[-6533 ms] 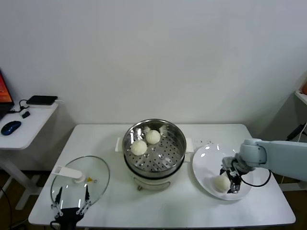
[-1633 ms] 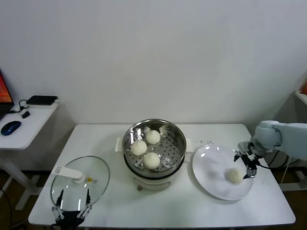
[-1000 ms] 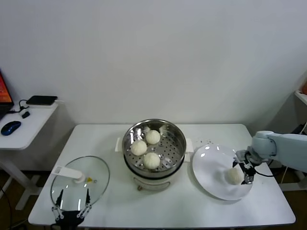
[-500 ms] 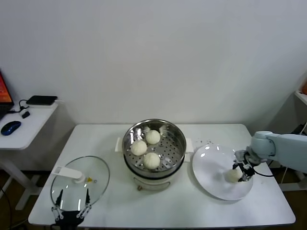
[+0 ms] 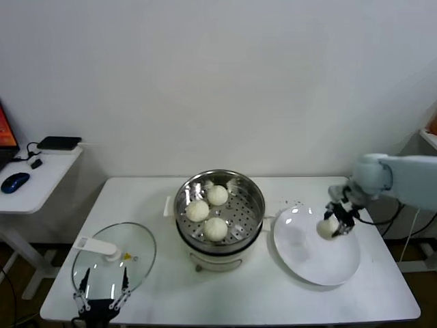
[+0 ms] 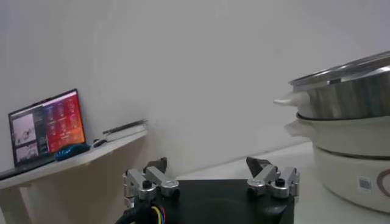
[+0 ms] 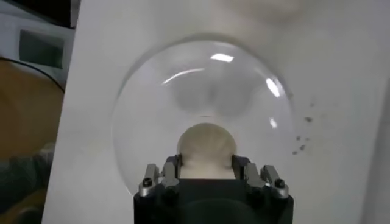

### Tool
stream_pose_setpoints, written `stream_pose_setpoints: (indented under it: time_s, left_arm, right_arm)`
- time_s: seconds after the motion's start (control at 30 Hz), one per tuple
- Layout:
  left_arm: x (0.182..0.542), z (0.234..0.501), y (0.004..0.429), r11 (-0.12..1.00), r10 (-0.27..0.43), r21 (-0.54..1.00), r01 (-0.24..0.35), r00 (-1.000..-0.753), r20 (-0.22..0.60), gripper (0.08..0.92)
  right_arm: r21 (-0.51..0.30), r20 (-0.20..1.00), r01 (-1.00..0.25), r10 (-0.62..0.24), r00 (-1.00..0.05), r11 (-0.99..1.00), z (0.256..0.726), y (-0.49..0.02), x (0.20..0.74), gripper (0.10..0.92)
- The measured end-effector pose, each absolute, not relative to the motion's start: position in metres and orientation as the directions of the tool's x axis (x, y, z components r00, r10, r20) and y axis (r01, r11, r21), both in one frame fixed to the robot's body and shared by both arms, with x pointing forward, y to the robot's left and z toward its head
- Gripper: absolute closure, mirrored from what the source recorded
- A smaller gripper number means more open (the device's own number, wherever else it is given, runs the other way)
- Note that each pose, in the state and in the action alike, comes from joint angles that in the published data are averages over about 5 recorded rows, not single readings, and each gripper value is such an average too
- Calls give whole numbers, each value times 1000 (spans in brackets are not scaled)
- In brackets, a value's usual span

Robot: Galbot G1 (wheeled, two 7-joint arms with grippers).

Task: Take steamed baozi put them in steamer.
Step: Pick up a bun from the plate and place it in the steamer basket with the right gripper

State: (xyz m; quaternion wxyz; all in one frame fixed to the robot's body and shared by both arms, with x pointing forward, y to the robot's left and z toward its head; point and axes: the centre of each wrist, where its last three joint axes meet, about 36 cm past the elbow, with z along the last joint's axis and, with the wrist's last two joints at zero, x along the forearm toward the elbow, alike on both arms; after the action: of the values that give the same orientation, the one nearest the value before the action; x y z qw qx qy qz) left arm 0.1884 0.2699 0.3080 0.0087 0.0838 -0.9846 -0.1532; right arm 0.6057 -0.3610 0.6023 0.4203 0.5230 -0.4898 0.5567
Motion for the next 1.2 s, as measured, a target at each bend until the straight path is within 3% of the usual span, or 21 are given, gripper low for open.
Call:
stream_pose_setpoints:
  time_s: [0.27,0.53,0.8,1.2]
  left_arm:
    - [192,311,268,943,-151,298,-151,-988,-23,177]
    - [196,313,268,944,-150,294,-151,-988,-28,177]
    - [198,316,272,940,-163,296,-166,-986,-36,177]
    - [198,310,273,940,-174,293,-173,-984,-25,177]
  right_arm:
    - [-158,985,-971,-97,-143,-180,702,-303,614,456]
    - [-224,968,-956,-160,-195,-190,747,-231,614,457]
    - [-250,959,-946,-184,-213,-204,730,-171,621,455]
    - [-231,964,-952,-182,-195,-202,654,-141,630,462]
